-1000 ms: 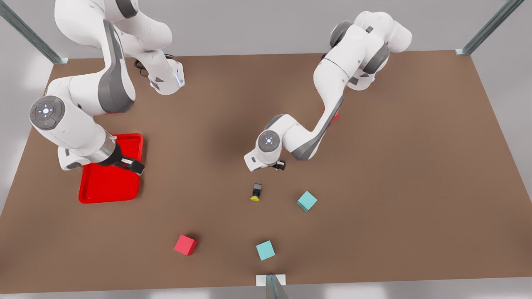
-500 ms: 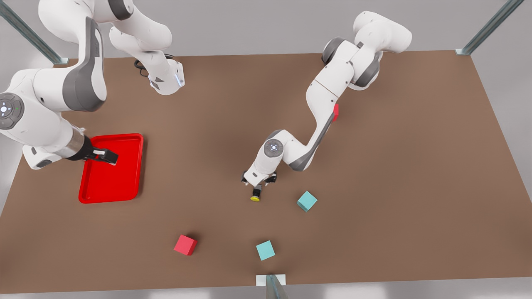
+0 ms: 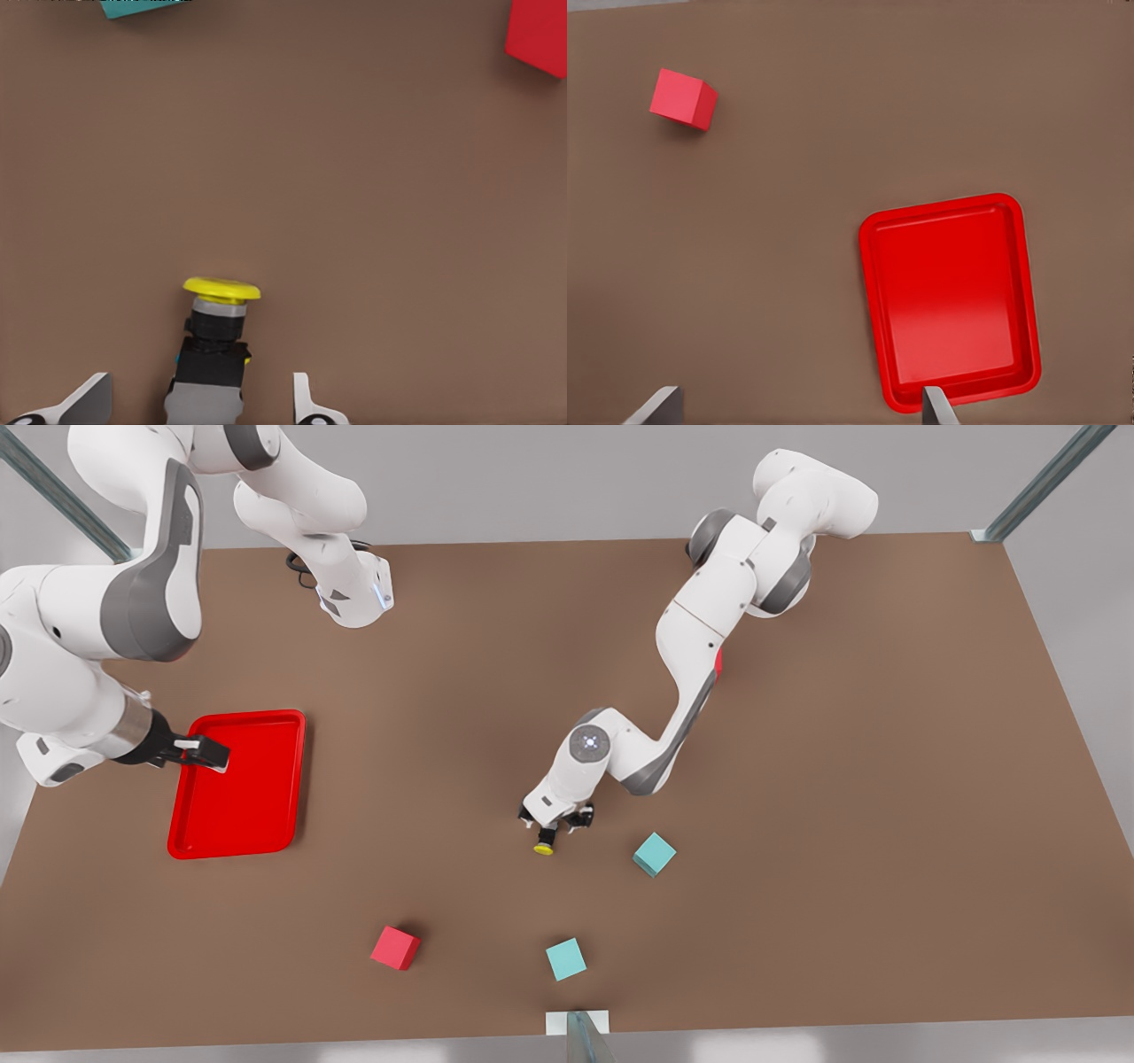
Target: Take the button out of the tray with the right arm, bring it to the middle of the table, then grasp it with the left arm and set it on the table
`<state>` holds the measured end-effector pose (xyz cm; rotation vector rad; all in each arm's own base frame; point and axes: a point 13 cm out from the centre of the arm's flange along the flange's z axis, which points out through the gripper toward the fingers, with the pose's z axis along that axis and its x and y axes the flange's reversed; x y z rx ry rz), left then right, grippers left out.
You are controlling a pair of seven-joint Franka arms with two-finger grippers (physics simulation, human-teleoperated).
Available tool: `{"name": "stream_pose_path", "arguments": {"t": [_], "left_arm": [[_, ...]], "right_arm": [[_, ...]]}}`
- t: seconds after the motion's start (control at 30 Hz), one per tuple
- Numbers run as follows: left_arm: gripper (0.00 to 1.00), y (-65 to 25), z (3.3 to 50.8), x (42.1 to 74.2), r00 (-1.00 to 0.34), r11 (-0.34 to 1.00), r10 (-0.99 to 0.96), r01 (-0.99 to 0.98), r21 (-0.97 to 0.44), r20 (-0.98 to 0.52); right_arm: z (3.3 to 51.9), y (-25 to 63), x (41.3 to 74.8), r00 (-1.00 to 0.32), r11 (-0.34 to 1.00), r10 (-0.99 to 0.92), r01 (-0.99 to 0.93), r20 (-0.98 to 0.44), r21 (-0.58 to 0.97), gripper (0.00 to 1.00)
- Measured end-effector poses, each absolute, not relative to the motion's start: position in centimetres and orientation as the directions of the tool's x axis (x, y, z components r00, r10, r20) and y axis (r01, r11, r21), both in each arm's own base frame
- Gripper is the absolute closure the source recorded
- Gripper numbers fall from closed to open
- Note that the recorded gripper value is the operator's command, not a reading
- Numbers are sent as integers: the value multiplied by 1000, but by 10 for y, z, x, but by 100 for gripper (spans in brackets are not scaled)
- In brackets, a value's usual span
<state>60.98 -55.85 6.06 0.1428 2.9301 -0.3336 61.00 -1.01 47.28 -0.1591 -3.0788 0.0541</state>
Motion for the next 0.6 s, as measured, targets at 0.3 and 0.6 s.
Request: {"name": "stream_pose_path", "arguments": {"t": [0.3,0.6], "left_arm": [[0,-560,55,621,-958,956,171,217,-196,-230],[0,-550,61,620,-953,954,249,272,-126,-173]], "right_arm": [[469,-9,609,-994,997,72,70,80,-31,0],[467,-15,604,-992,997,76,78,101,17,0]]}}
